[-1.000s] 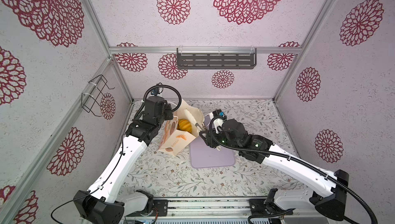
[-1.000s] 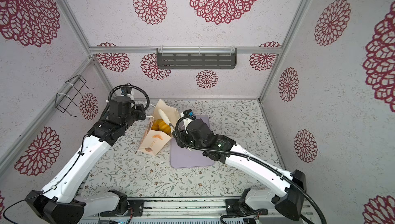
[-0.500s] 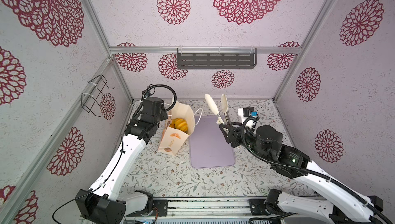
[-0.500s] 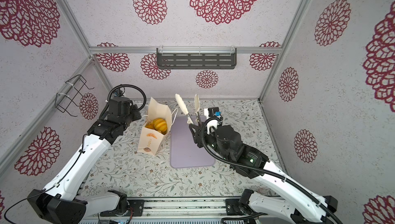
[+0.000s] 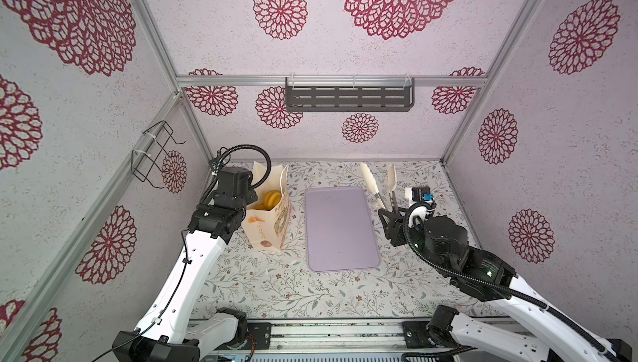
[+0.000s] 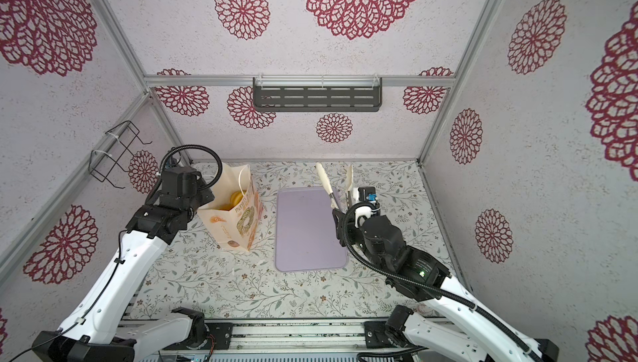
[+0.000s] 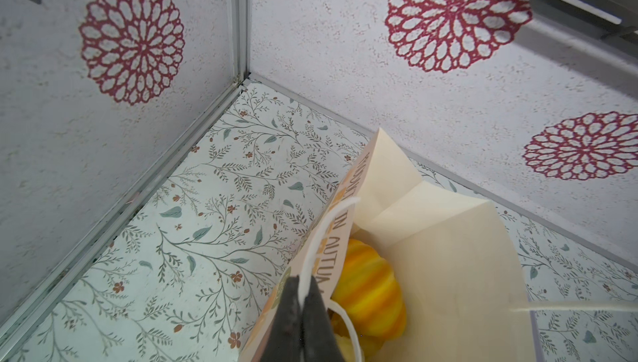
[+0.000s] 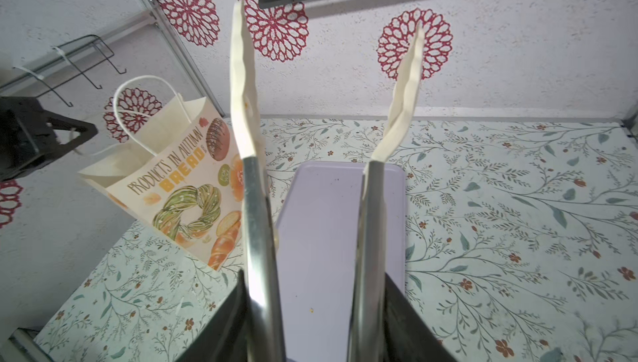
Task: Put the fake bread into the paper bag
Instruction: 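Set the paper bag down with the left gripper while the right withdraws the tongs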
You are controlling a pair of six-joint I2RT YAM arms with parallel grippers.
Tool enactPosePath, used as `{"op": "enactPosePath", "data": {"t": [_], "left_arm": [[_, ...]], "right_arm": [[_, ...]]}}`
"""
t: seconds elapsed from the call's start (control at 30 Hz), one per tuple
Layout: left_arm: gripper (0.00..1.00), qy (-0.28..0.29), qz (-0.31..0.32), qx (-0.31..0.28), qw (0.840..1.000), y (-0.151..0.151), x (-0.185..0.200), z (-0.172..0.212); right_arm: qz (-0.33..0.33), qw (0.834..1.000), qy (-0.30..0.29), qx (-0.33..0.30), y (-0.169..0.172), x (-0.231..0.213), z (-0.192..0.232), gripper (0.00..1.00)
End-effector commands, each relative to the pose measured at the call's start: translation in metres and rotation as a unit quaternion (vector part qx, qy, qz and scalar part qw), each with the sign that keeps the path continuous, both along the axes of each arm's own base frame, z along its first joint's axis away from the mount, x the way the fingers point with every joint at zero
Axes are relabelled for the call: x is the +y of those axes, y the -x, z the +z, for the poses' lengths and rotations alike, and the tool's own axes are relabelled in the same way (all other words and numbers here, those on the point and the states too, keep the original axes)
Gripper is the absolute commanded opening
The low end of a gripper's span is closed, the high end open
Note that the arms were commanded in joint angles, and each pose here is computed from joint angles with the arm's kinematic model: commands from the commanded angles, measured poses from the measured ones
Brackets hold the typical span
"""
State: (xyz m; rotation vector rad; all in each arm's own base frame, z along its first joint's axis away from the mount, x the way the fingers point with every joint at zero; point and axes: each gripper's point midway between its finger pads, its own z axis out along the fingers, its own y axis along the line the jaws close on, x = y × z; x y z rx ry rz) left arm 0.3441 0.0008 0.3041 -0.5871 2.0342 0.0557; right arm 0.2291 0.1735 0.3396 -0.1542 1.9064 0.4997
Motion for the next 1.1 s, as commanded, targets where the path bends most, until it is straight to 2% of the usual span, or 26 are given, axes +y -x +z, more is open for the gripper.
{"op": "enactPosePath", "data": {"t": [0.0, 0.2, 0.4, 0.6, 0.77, 1.07], "left_arm": [[0.10, 0.006, 0.023, -0.003, 1.000, 0.011, 0.011, 0.000], [0.48, 0.004, 0.038, -0.012, 0.999, 0.021, 0.019, 0.008], [0.68, 0.000, 0.050, -0.022, 0.998, 0.034, 0.029, 0.019], [0.97, -0.006, 0.068, -0.039, 0.997, 0.050, 0.042, 0.032], [0.97, -0.008, 0.095, -0.038, 0.995, 0.065, 0.055, 0.032], [0.97, 0.020, 0.193, -0.055, 0.979, 0.104, 0.089, 0.005]], "right_arm": [[-0.018, 1.000, 0.014, -0.007, -0.006, -0.011, 0.002, 0.53], [-0.015, 1.000, 0.009, 0.011, -0.012, -0.014, -0.012, 0.53], [-0.014, 1.000, 0.003, 0.022, -0.015, -0.017, -0.020, 0.53], [-0.026, 0.999, 0.015, 0.036, -0.020, -0.023, -0.031, 0.53], [-0.041, 0.998, 0.029, 0.044, -0.025, -0.031, -0.041, 0.53], [-0.094, 0.991, 0.066, 0.074, -0.049, -0.060, -0.074, 0.53]]}}
